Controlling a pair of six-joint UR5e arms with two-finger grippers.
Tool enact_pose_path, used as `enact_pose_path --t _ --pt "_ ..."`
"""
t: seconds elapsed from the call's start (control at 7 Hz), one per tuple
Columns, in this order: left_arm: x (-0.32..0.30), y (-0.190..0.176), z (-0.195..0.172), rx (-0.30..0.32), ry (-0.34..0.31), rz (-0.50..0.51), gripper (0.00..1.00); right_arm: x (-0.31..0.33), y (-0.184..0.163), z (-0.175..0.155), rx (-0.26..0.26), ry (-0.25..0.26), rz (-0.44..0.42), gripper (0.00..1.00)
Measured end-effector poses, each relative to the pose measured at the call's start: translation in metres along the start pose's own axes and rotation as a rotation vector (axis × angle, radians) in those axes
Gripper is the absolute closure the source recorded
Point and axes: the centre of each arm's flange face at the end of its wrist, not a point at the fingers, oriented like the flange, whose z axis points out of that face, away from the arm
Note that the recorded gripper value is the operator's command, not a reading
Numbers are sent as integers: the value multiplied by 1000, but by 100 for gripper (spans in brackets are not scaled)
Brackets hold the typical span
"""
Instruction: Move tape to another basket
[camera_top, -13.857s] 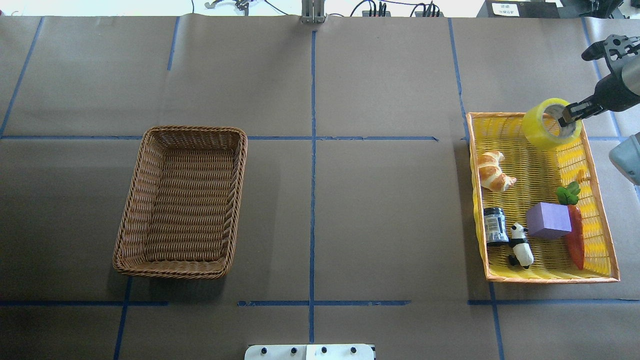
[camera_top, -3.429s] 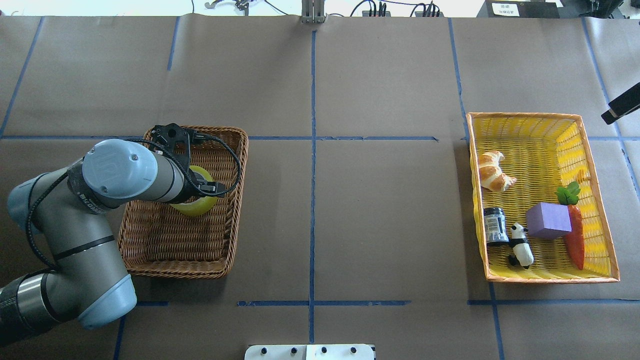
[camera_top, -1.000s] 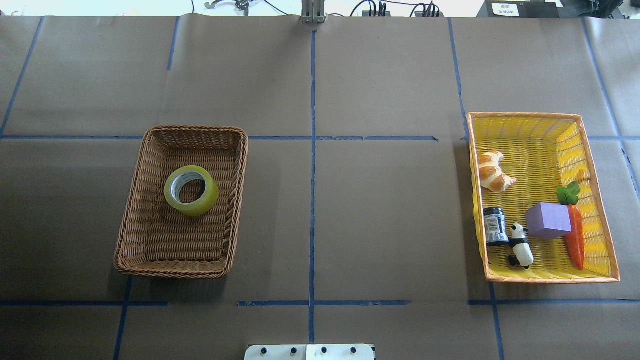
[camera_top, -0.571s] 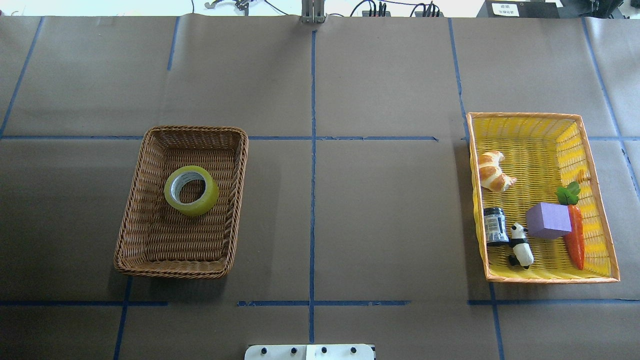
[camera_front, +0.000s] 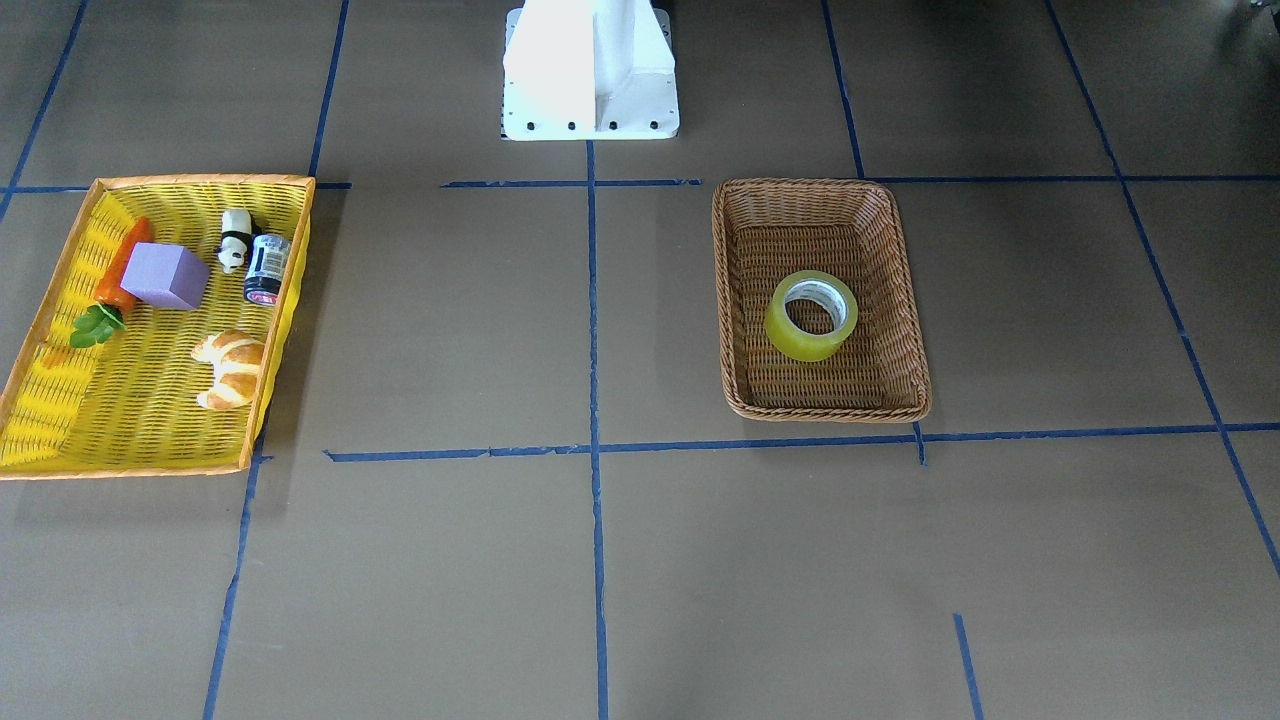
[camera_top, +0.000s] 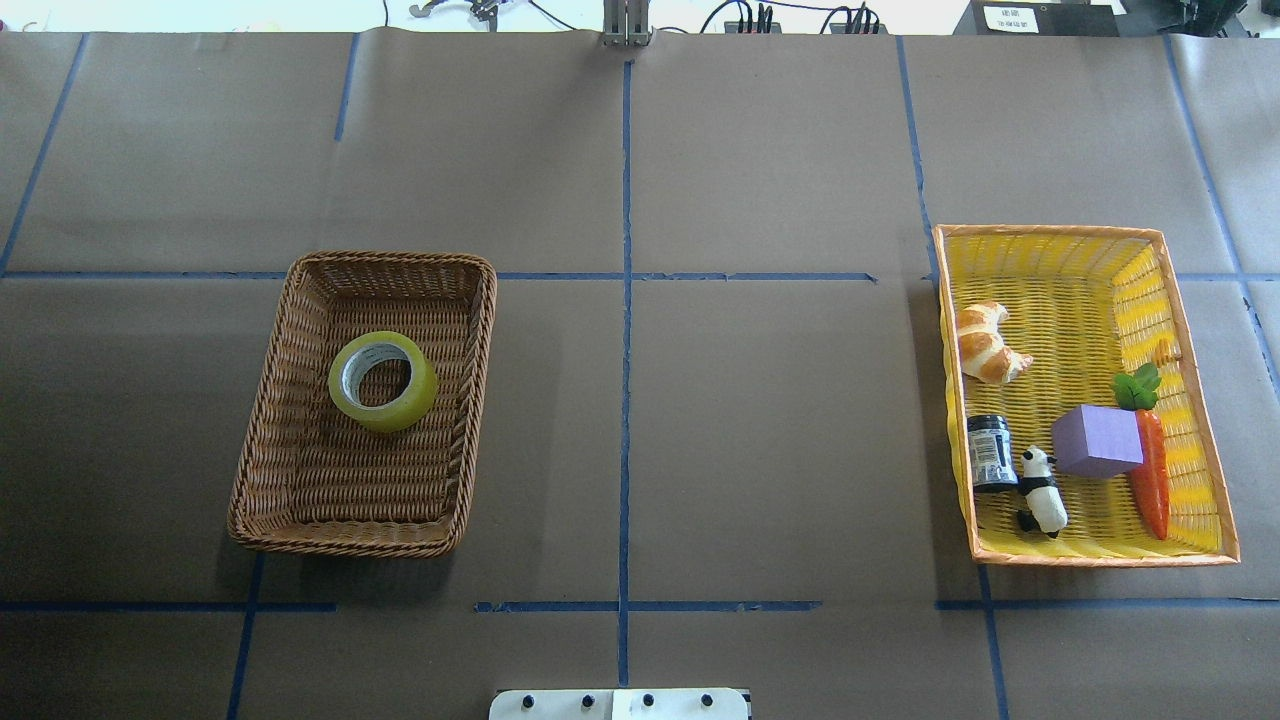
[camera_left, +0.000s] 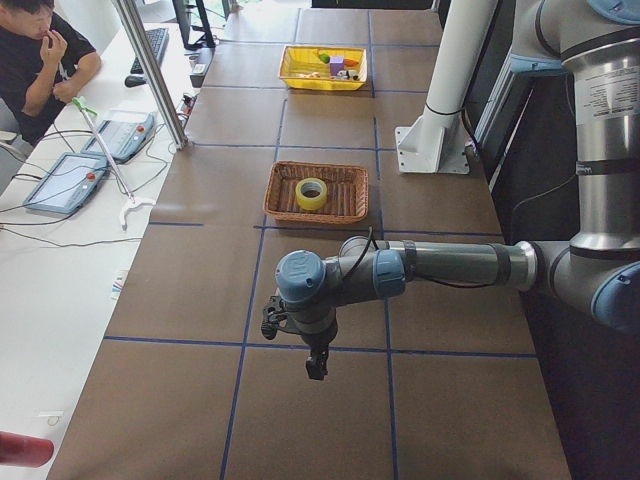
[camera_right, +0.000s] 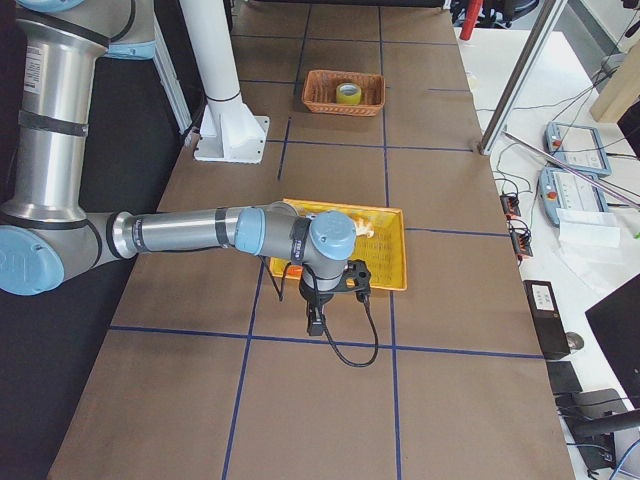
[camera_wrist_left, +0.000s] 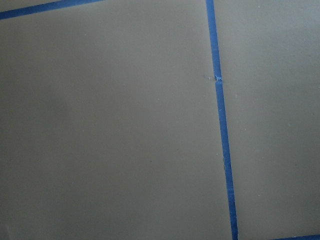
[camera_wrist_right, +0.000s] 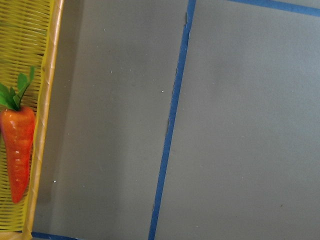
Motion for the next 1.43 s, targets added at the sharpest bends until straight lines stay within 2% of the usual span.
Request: enact_pose_path --t 1.43 --pt "-2 6 5 -9 6 -6 0 1 1 1 -2 -3 8 0"
